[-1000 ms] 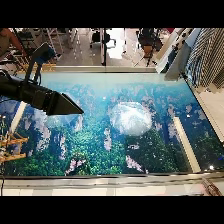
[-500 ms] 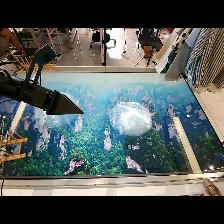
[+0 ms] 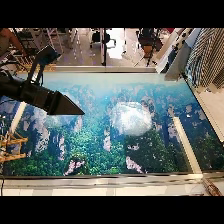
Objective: Fold the clothes and pants, and hang the long-sleeved shirts on hangers.
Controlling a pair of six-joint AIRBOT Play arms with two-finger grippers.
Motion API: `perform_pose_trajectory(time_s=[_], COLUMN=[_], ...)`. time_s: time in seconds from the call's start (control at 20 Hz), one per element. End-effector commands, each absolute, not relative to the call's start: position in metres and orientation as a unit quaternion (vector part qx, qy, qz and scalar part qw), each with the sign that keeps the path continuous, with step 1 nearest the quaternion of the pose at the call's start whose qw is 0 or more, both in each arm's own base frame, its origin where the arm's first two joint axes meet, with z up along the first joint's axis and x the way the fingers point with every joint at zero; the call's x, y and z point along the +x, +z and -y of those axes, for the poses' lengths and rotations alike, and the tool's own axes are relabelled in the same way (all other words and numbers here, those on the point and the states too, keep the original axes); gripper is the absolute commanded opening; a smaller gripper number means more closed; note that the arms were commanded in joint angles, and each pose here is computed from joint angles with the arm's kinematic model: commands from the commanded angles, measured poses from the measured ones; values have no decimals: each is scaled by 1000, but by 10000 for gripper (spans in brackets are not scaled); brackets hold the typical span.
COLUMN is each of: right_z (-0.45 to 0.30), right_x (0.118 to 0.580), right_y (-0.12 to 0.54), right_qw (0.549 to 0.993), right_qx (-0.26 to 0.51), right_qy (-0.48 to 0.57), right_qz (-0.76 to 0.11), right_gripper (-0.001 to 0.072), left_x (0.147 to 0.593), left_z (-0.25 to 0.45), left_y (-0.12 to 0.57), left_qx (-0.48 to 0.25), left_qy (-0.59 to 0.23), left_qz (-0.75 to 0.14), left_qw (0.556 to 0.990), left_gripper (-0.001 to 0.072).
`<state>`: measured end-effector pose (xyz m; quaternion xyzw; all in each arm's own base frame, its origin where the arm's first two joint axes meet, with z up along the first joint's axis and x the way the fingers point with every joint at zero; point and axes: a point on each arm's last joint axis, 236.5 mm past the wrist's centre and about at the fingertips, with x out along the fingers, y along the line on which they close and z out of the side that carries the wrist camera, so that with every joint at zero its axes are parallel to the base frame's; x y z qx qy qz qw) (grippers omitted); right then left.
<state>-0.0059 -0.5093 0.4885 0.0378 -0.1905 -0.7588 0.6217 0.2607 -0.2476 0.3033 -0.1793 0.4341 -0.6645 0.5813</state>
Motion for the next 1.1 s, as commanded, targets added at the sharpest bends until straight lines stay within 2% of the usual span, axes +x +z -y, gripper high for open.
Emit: perform_pose_trajectory(time_s=[0.0, 0.2, 0.65, 0.85, 1.05], right_z=[513, 510, 499, 501, 500], right_x=[-18, -12, -12, -27, -62], right_y=[503, 521, 531, 526, 517], right_qw=[626, 643, 646, 632, 602], right_qx=[42, 13, 14, 15, 38], right_qy=[-736, -715, -708, -724, -743], right_qz=[254, 272, 285, 278, 289], right_gripper=[16, 16, 17, 17, 16], left_x=[256, 256, 256, 256, 256], left_z=[252, 252, 252, 252, 252], left_y=[308, 310, 310, 310, 310], left_qx=[-187, -189, -189, -189, -189], left_qy=[-671, -673, -673, -673, -673], left_qz=[-434, -432, -431, -431, -431], left_qw=[571, 570, 570, 570, 570], left_gripper=[394, 394, 395, 395, 394])
